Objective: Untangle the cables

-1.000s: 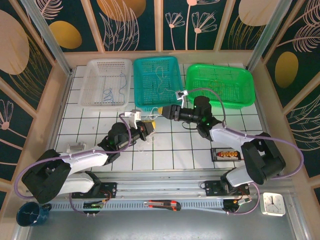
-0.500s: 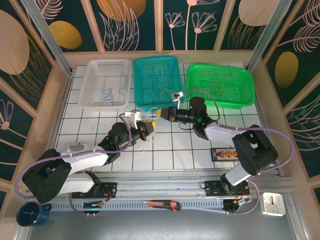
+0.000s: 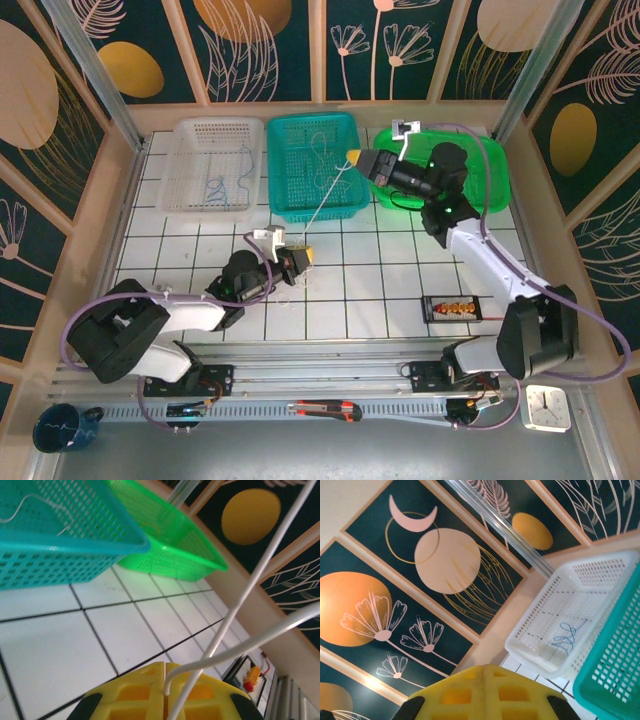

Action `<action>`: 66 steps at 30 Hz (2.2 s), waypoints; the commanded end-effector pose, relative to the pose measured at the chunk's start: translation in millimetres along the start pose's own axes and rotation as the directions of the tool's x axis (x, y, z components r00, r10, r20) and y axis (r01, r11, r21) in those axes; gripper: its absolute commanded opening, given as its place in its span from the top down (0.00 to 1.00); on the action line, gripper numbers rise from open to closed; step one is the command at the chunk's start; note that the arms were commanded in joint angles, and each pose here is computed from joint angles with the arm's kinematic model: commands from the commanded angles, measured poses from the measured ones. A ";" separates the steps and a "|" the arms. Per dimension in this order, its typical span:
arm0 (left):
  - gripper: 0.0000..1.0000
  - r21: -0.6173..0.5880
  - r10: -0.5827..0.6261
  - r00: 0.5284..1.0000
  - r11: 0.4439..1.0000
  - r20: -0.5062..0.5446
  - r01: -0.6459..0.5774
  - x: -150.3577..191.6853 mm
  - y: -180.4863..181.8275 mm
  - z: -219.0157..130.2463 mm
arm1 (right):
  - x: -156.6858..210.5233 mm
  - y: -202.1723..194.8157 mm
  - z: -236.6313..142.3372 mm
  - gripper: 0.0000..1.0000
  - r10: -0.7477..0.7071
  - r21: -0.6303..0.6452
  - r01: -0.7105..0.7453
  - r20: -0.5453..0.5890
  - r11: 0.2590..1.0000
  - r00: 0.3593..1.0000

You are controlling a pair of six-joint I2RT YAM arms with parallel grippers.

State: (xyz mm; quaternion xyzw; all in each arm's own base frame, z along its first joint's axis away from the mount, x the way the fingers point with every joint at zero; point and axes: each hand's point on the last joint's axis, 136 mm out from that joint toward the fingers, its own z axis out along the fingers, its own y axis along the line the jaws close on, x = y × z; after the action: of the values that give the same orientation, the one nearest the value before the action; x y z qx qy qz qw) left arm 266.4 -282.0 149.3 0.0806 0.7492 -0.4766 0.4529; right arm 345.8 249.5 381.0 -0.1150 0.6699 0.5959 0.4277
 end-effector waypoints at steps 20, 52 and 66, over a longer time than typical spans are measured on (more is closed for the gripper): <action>1.00 -0.038 -0.057 0.993 0.998 -0.107 0.053 36.8 22.0 5.4 | -45.8 57.2 -27.7 1.00 -0.143 0.015 0.143 0.158 0.990 0.977; 0.24 -0.116 0.238 0.775 0.922 -0.585 -0.371 72.8 47.8 28.6 | 165.6 -117.1 -78.5 0.41 0.145 0.458 -0.109 -0.045 0.882 0.988; 0.78 -0.124 0.250 0.785 0.916 -0.566 -0.381 72.8 51.5 46.2 | 170.3 -109.7 -76.2 0.41 0.191 0.406 -0.161 -0.035 0.900 0.981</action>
State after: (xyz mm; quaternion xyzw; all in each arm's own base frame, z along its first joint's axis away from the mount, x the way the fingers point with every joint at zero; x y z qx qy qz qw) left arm 272.3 -303.6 42.1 0.2833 0.8818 -0.2525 0.2802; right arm 283.3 211.1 165.8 0.0174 0.8173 0.4563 0.3514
